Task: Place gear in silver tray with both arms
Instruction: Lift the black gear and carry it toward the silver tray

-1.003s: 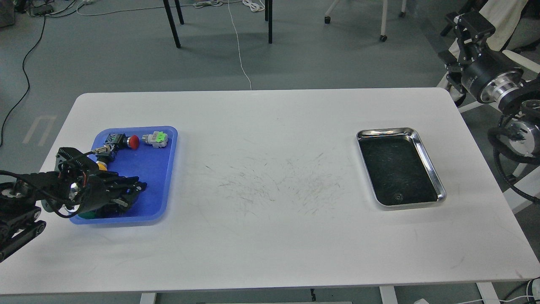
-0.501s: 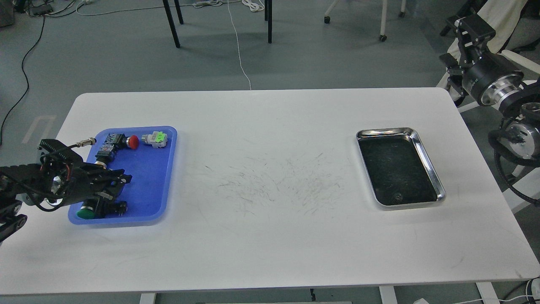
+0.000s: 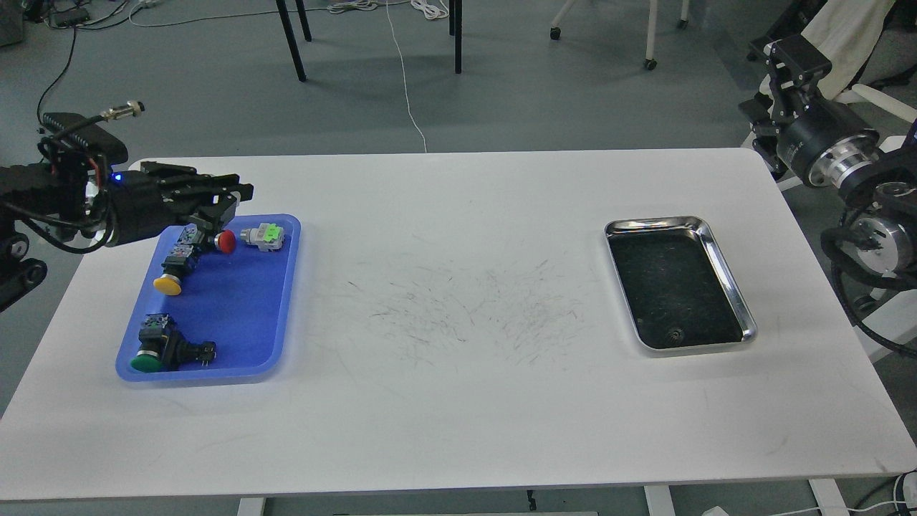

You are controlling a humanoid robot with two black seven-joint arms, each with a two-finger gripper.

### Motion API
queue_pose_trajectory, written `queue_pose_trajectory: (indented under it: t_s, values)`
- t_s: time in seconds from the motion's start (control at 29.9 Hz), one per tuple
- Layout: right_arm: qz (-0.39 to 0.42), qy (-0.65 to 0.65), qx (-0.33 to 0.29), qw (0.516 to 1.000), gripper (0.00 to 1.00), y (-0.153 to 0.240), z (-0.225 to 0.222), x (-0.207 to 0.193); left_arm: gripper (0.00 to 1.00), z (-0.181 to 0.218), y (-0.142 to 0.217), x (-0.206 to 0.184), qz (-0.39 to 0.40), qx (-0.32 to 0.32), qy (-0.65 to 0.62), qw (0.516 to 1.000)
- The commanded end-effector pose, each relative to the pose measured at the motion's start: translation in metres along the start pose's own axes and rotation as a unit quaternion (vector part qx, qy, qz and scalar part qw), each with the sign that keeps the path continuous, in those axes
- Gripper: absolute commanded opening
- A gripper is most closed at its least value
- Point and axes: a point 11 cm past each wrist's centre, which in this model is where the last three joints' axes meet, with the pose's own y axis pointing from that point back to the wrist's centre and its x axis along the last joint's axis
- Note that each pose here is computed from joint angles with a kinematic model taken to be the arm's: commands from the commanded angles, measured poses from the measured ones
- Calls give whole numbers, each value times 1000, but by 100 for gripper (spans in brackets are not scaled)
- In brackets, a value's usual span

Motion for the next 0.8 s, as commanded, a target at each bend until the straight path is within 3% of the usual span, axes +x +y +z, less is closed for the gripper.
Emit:
queue_pose_trajectory:
  t_s: [0.0, 0.2, 0.4, 0.77]
  values:
    - [2, 1, 1, 1000, 94, 0, -1, 2, 3, 26, -21, 25, 10, -38, -21, 999]
    - [5, 3, 0, 1000, 94, 1, -1, 3, 1, 91, -71, 53, 6, -108, -98, 989]
    - [6, 4, 4, 1000, 94, -1, -5, 3, 1, 168, -113, 55, 2, -192, -108, 975]
    - [10, 11, 0, 1000, 94, -2, -5, 5, 1, 271, -153, 2, -25, -293, -74, 953]
